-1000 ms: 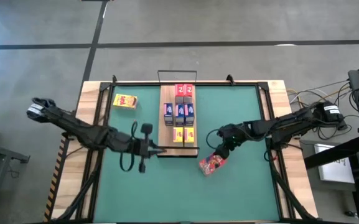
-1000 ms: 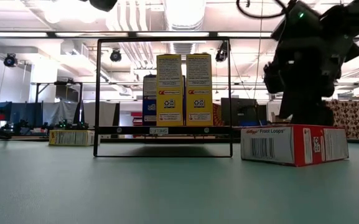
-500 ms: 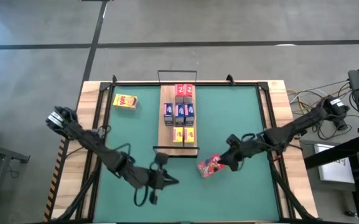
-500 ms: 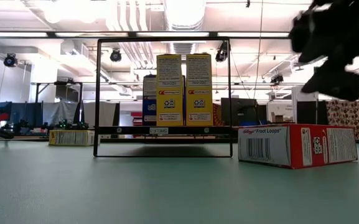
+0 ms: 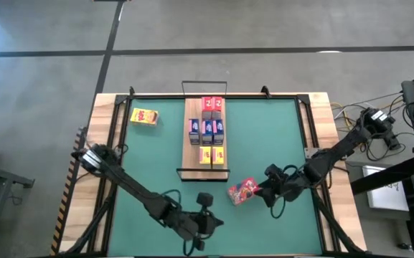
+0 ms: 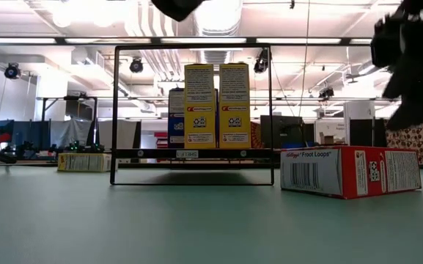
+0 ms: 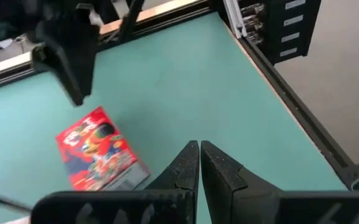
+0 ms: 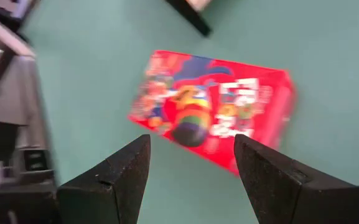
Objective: Stack cereal on shelf
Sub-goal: Put the red cereal box on the shelf aligned with the other red cereal box
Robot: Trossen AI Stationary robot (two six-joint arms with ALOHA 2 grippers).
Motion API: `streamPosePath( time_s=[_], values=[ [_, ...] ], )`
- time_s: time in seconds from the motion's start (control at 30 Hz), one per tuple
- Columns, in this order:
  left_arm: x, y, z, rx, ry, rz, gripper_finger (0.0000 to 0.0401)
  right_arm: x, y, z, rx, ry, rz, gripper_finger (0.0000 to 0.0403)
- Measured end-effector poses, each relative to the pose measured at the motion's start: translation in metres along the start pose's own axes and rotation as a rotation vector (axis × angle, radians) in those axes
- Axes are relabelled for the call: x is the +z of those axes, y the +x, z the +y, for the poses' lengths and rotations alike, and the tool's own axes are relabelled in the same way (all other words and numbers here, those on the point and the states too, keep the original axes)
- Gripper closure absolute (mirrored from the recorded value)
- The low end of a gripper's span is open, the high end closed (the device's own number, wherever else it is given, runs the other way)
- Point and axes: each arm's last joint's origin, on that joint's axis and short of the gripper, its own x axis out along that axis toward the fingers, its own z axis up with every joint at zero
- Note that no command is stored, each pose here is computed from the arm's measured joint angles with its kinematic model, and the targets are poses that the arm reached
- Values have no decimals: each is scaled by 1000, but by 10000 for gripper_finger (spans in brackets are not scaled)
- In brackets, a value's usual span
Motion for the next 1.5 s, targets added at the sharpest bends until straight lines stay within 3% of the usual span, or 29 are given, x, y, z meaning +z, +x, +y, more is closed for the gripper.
streamPosePath(
  time_s=[0.23, 0.53, 0.67, 0.97, 1.23, 1.5],
  values=[
    [-8, 23, -10, 69, -1, 24, 401, -7, 13, -14, -158, -23, 4, 182],
    [-20, 25, -9, 151, -43, 44, 401, -8, 19, -16, -198, -56, -45, 182],
    [-24, 27, -5, 168, -46, 54, 401, -13, 32, -13, -171, -88, -49, 182],
    [-39, 42, 3, 237, -53, 80, 401, -17, 58, 13, 57, -128, -84, 182],
    [-50, 46, 0, 237, -7, 125, 401, -7, 51, 37, 73, -45, -35, 181],
    [-54, 43, -1, 231, 27, 165, 401, 0, 31, 30, -4, 33, -6, 181]
  ],
)
